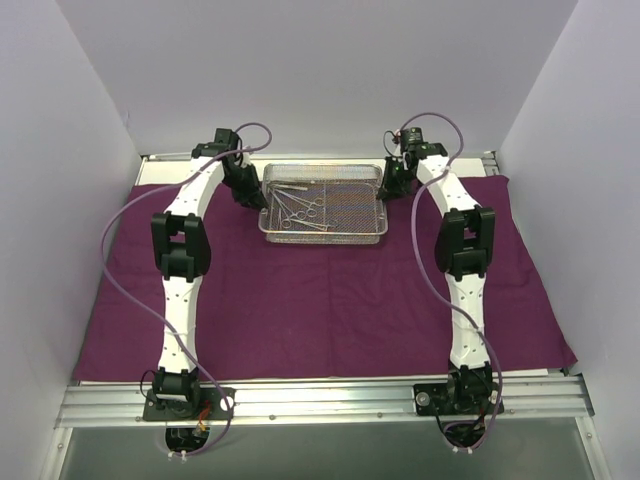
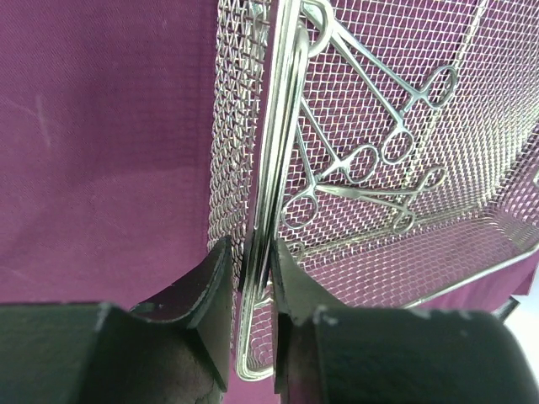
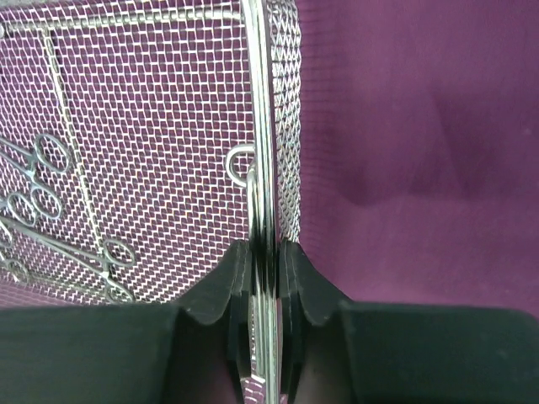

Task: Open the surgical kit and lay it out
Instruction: Pick up the container from the surgical kit.

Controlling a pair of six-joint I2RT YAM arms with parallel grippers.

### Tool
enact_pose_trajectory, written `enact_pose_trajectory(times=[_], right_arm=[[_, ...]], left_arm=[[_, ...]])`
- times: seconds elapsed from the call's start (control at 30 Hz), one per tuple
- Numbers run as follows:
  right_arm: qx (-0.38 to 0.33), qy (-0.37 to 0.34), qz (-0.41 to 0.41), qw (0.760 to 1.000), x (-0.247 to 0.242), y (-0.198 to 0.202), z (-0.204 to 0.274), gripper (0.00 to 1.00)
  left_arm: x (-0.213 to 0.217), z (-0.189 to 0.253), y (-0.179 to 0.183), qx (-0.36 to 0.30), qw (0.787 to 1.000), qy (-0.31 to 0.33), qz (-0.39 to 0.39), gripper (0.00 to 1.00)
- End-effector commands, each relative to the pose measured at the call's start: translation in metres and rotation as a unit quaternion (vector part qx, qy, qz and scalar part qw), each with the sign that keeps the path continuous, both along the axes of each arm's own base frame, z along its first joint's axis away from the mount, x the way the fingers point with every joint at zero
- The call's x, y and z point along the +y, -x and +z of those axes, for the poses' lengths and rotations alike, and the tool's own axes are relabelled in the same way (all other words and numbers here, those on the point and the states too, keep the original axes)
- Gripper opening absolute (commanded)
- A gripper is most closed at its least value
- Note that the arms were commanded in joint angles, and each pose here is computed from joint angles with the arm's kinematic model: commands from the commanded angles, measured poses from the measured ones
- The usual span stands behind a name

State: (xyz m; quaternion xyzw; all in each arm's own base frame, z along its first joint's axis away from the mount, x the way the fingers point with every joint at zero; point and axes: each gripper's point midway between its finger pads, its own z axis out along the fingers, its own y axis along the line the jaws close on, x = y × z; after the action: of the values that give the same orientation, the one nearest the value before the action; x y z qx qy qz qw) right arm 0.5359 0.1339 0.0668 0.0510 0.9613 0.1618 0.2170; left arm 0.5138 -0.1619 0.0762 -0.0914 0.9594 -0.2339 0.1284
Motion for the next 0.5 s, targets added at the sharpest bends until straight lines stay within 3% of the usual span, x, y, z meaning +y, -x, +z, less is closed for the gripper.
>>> enact_pose_trajectory(times=[0.0, 0.27, 0.47], right_arm=[[-0.027, -0.018, -0.003, 0.999, 0.02, -0.011, 0.026, 0.0], [-0.13, -0.02, -0.025, 0.991, 0.034, -0.027, 0.117, 0.0], [-0.133, -0.038, -0.005, 0.99, 0.049, -0.011, 0.141, 0.0]], left_arm=[[-0.02, 0.055, -0.019, -0.065, 0.997, 0.051, 0.001, 0.02], [-0.002, 0.139, -0.018, -0.154, 0.987, 0.032, 0.017, 0.02], [0.023, 0.146, 0.005, -0.145, 0.989, -0.023, 0.029, 0.02]])
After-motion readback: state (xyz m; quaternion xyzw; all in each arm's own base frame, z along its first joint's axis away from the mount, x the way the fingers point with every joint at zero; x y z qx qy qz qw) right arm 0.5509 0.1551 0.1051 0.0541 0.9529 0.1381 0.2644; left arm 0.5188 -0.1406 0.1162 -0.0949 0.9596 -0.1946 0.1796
